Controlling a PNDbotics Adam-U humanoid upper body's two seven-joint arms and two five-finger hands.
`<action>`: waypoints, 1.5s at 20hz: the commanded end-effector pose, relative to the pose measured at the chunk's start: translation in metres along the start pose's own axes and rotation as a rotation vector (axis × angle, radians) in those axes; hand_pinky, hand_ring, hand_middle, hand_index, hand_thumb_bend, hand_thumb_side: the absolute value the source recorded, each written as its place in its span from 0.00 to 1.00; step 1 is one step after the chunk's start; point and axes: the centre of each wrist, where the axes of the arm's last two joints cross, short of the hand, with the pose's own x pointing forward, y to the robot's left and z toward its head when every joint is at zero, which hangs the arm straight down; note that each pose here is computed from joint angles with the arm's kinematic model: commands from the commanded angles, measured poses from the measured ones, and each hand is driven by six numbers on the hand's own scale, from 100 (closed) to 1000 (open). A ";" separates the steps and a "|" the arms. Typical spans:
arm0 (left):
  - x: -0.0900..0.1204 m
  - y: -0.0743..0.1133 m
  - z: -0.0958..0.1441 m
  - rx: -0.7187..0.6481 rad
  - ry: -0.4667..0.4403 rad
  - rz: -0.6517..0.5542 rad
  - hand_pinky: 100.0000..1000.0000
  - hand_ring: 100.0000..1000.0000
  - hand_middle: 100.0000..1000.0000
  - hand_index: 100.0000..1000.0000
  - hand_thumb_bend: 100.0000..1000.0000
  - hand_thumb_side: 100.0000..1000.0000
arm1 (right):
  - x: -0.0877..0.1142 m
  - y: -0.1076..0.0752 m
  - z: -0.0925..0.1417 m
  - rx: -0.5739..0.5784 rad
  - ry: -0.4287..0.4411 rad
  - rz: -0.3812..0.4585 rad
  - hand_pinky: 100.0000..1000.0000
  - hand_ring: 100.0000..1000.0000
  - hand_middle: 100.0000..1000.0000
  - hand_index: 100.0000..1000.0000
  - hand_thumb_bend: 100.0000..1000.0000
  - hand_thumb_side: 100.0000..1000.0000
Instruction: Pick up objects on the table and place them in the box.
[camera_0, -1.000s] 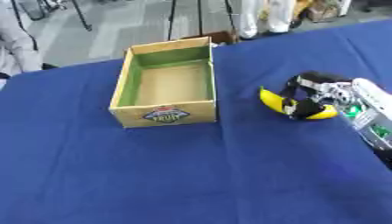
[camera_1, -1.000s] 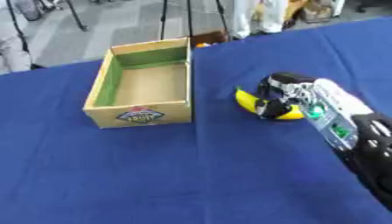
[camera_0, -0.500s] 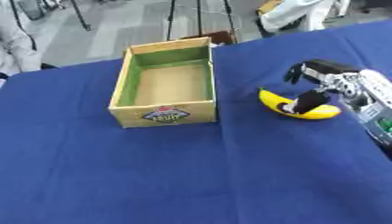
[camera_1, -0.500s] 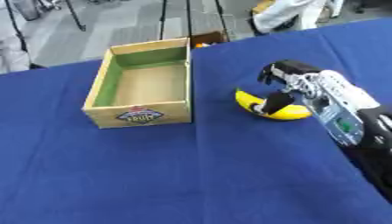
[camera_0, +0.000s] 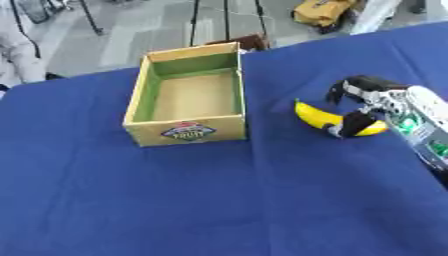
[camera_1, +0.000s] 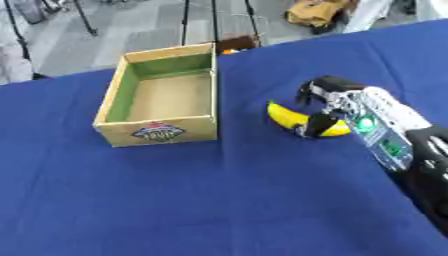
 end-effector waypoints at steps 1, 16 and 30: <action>0.005 0.000 -0.007 -0.008 -0.029 0.008 0.21 0.59 0.62 0.72 0.00 0.84 | -0.006 -0.007 0.001 -0.011 0.012 0.003 0.76 0.98 0.68 0.78 0.31 0.13; 0.005 -0.001 -0.006 -0.008 -0.025 0.010 0.21 0.59 0.63 0.72 0.00 0.84 | -0.012 0.006 -0.007 0.005 0.029 -0.014 0.71 0.94 0.61 0.73 0.21 0.11; 0.005 -0.001 -0.006 -0.010 -0.023 0.009 0.21 0.59 0.63 0.72 0.00 0.84 | -0.008 0.001 -0.008 -0.035 0.017 -0.017 0.66 0.91 0.55 0.69 0.08 0.15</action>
